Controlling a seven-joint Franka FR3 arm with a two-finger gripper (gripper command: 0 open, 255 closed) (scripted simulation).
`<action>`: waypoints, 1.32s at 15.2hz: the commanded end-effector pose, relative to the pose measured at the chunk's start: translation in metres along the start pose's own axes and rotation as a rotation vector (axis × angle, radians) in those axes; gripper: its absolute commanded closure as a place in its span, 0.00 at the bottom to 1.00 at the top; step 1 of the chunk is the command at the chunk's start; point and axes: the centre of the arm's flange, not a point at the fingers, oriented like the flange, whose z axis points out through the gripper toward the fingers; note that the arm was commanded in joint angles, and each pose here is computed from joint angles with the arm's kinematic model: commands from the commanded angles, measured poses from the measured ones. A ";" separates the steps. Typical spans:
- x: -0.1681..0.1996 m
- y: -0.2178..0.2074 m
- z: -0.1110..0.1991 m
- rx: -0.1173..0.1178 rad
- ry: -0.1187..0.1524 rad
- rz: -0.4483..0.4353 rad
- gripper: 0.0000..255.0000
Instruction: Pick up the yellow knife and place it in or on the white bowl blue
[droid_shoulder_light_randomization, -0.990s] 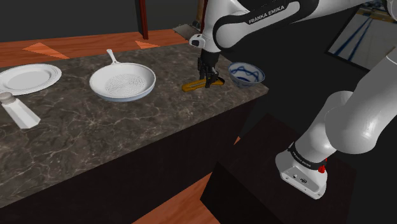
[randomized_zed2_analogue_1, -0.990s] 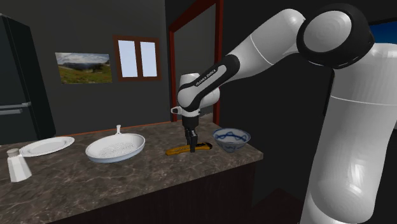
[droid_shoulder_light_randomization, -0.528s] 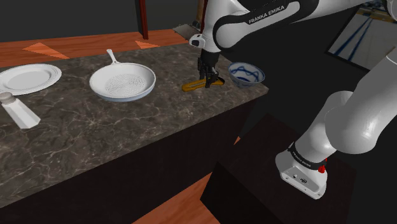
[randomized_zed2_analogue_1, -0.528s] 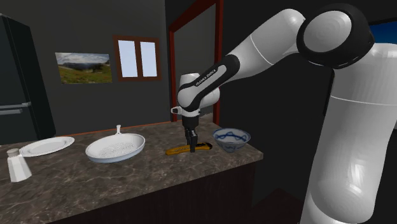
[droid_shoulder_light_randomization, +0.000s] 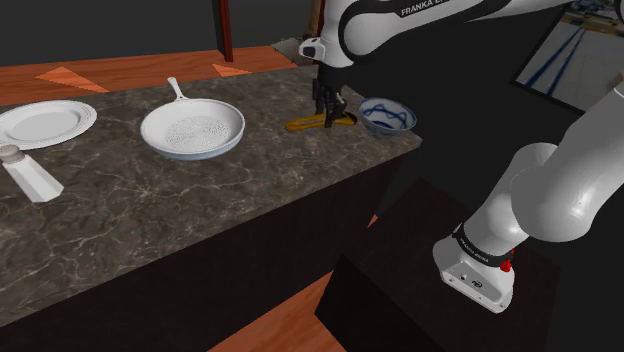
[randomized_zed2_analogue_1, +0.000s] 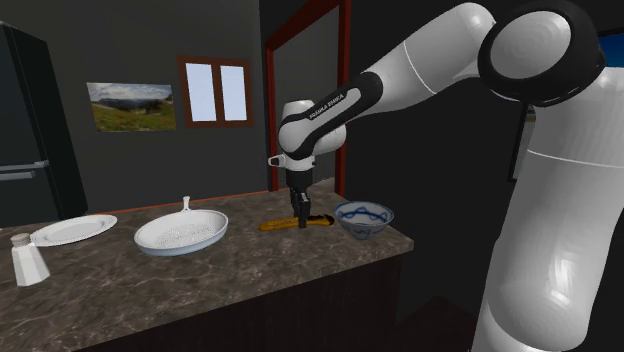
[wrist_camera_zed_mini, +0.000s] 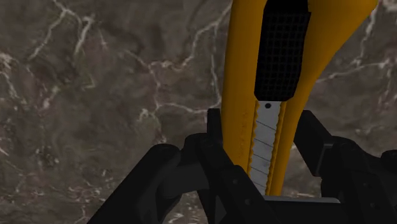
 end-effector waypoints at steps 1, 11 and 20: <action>0.000 0.000 -0.011 0.000 0.000 0.000 1.00; 0.000 0.001 -0.064 0.000 0.000 0.000 1.00; 0.000 0.002 -0.111 0.000 0.000 0.000 1.00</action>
